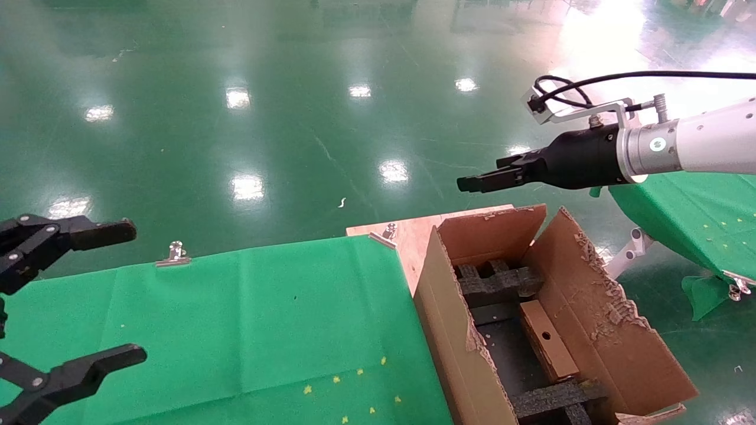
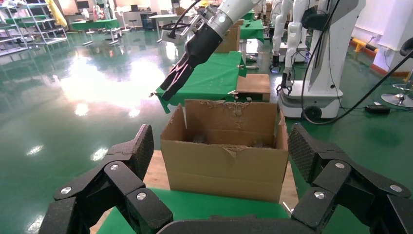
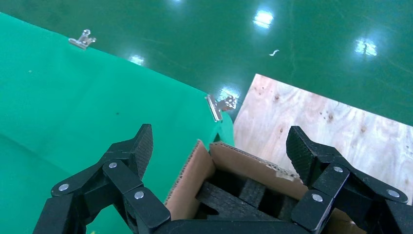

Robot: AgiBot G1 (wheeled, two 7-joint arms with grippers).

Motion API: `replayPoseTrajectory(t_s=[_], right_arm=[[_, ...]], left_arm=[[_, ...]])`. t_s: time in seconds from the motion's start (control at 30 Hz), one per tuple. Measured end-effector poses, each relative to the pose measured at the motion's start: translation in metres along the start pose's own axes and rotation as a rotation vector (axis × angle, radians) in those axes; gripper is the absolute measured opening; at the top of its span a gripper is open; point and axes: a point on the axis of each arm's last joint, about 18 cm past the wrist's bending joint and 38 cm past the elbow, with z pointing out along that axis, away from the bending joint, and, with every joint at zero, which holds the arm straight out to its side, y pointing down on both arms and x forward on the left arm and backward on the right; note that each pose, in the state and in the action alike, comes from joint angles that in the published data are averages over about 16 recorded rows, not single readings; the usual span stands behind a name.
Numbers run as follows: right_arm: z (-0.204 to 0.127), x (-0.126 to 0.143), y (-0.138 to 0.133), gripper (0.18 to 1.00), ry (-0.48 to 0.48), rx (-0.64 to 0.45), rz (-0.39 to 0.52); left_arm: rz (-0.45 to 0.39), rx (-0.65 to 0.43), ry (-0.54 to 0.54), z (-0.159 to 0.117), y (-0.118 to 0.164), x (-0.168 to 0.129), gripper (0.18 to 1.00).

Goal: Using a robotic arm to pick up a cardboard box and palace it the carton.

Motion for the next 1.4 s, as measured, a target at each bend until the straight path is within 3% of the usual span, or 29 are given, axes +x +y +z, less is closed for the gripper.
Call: replayPoseTrajectory(t_s=[0.5,0.93,1.4], right_arm=[[0.011,-0.015,0.006,1.001,-0.067,0.013,-0.014],[0.026,-0.073,0.013,1.001,-0.304,0.106,-0.09],[0.015,-0.129,0.02,1.001,-0.528,0.25,-0.196]], left_arm=[[0.0,0.0,0.0,0.0,0.0,0.0,1.001],[0.0,0.0,0.0,0.0,0.0,0.0,1.001],[0.0,0.0,0.0,0.0,0.0,0.0,1.001]])
